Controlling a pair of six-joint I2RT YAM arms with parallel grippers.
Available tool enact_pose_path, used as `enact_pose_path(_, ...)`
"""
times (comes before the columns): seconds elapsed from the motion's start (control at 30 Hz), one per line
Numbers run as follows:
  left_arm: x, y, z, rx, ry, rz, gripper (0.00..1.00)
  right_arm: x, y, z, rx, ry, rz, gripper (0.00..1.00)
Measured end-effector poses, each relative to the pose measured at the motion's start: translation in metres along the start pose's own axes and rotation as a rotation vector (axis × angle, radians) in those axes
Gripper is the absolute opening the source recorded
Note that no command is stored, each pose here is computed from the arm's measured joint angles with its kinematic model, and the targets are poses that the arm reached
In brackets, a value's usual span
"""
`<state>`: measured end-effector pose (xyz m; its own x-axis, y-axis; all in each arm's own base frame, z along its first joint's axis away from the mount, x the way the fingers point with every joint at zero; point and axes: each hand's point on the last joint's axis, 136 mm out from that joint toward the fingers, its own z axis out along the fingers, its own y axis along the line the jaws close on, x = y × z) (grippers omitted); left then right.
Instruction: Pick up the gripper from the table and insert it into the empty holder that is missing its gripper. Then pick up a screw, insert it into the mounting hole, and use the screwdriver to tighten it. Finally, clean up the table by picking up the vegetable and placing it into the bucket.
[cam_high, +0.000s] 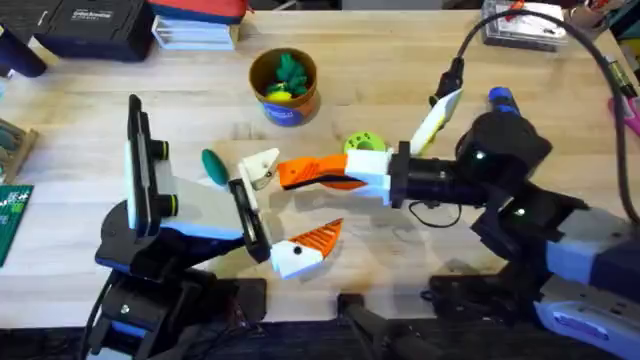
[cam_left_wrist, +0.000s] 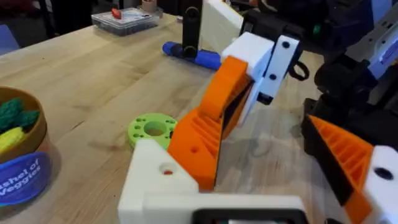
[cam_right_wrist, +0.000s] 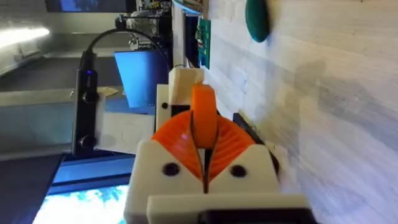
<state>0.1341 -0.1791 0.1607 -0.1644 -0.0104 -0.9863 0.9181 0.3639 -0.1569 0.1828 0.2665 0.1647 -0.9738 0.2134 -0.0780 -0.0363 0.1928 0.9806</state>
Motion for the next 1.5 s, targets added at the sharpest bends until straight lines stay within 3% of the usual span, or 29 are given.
enact_pose_path(0.3, -0.001, 0.002, 0.000, -0.012, -0.002, 0.002, 0.986, 0.002, 0.013, 0.005, -0.077, 0.042, -0.031, 0.013)
enact_pose_path(0.97, 0.000, -0.001, 0.000, 0.004, 0.002, -0.028, 0.985, -0.008, 0.004, 0.024, -0.046, 0.080, 0.011, 0.011)
enact_pose_path(1.2, 0.000, 0.003, 0.000, -0.019, -0.001, -0.039, 0.985, -0.009, 0.005, 0.045, -0.038, 0.148, 0.024, 0.010)
enact_pose_path(1.5, -0.003, 0.021, -0.003, -0.116, -0.017, -0.064, 0.986, -0.020, 0.006, 0.067, -0.029, 0.164, 0.030, 0.010)
